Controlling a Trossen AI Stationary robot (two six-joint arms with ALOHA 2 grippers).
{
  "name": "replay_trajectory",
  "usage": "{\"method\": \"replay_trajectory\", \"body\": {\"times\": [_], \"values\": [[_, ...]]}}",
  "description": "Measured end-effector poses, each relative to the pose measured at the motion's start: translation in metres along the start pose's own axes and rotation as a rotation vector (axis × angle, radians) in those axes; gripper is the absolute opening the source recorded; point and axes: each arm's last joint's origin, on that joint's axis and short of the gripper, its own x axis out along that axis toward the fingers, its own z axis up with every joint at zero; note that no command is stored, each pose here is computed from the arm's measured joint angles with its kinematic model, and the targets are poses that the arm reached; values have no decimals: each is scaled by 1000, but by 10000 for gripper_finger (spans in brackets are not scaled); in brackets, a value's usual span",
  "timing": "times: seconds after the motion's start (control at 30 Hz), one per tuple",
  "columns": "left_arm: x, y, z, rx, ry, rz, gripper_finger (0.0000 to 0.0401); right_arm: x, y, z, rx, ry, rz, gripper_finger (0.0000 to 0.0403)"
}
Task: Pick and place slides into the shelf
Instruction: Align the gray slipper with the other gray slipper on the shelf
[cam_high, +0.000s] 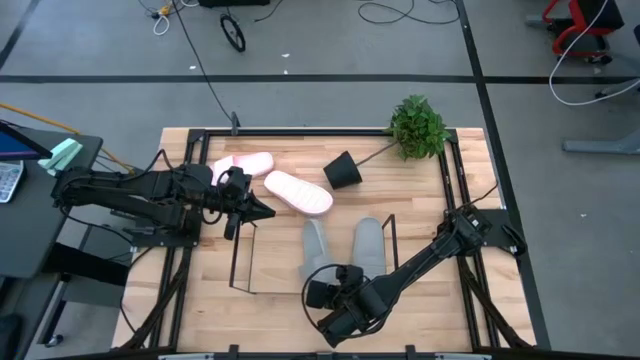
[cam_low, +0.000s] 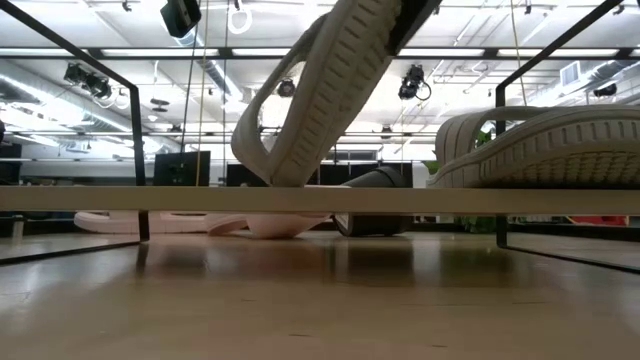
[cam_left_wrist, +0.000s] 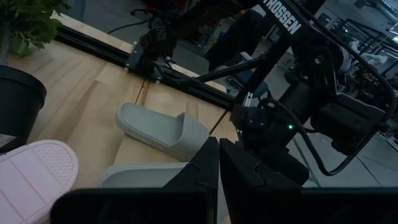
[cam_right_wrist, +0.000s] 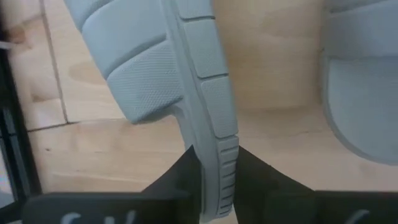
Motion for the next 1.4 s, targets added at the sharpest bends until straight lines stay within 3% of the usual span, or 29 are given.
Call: {"method": "replay_trajectory", "body": {"times": [0.37,0.53,0.77,1.0,1.2,1.4], "values": [[0,0,0,3,0,0,28,-2,-5,-6,-51,63,-48,96],[0,0,0,3,0,0,19,-2,-4,-7,-98,82,-44,130],[0,0,0,3,0,1,21,-2,-6,-4,-116,123,-123,193],[0,0,0,3,0,1,29,-2,-3,-2,-103,128,-120,217],[0,0,0,2,2,2,20,-19,7,16,-129,127,-93,215],[0,0,0,3,2,1,17,-63,19,53,-220,91,-14,215]]}}
